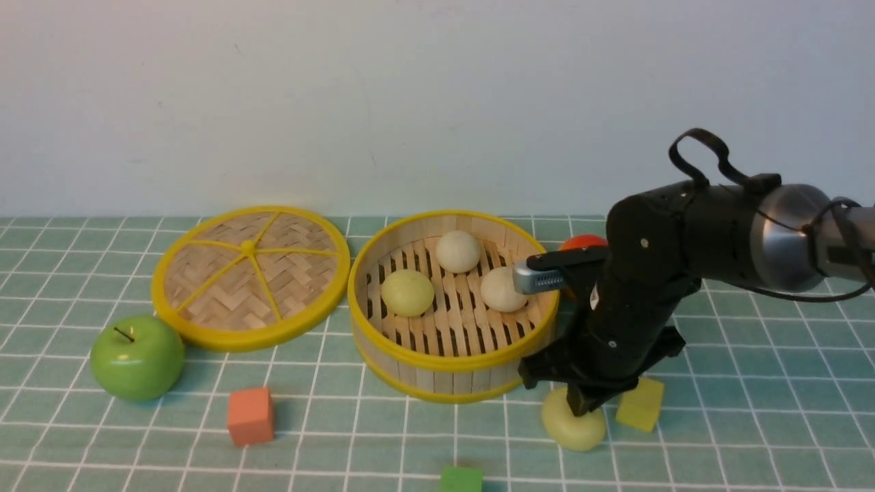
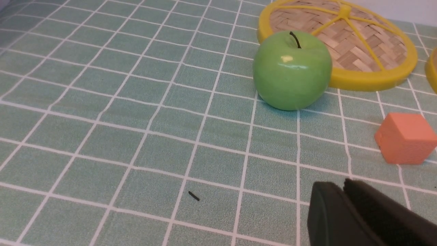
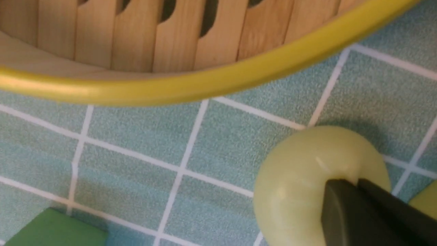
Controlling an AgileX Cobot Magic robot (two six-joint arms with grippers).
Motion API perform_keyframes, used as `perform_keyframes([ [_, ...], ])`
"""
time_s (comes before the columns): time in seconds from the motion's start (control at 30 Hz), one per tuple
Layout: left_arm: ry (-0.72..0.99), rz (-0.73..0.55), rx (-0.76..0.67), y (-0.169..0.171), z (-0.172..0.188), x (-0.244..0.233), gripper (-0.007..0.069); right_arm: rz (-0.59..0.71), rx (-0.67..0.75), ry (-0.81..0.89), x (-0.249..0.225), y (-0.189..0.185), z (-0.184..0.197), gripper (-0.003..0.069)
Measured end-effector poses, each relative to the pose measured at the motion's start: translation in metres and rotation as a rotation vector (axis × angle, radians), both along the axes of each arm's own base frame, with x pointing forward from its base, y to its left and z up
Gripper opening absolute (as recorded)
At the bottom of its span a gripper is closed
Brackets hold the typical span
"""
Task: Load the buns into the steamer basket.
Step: Use the right arm to grab a steamed stuffed bun, then use the right arm to put the steamed stuffed bun into the steamer
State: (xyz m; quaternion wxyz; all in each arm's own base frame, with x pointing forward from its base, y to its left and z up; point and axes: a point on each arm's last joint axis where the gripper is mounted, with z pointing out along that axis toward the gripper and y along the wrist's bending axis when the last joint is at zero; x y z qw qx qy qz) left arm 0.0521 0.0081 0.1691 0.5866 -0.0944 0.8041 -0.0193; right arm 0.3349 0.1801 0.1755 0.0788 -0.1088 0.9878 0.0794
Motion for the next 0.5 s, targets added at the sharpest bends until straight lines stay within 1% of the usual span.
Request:
perform_keyframes([
  [0.1,0.0,0.0,0.0,0.0,0.0,0.0,0.0071,-0.002,0.009,0.003,-0.003,-0.001,0.009,0.0001],
  [0.2,0.0,0.0,0.0,0.0,0.0,0.0,0.0071,-0.002,0.027,-0.016,-0.009,-0.003,0.027,0.0001],
  [0.3,0.0,0.0,0.0,0.0,0.0,0.0,0.0071,0.004,0.062,-0.066,-0.014,-0.005,0.065,0.0001],
  [0.5,0.0,0.0,0.0,0.0,0.0,0.0,0.0071,0.012,0.172,-0.199,-0.003,0.005,0.118,0.0001],
])
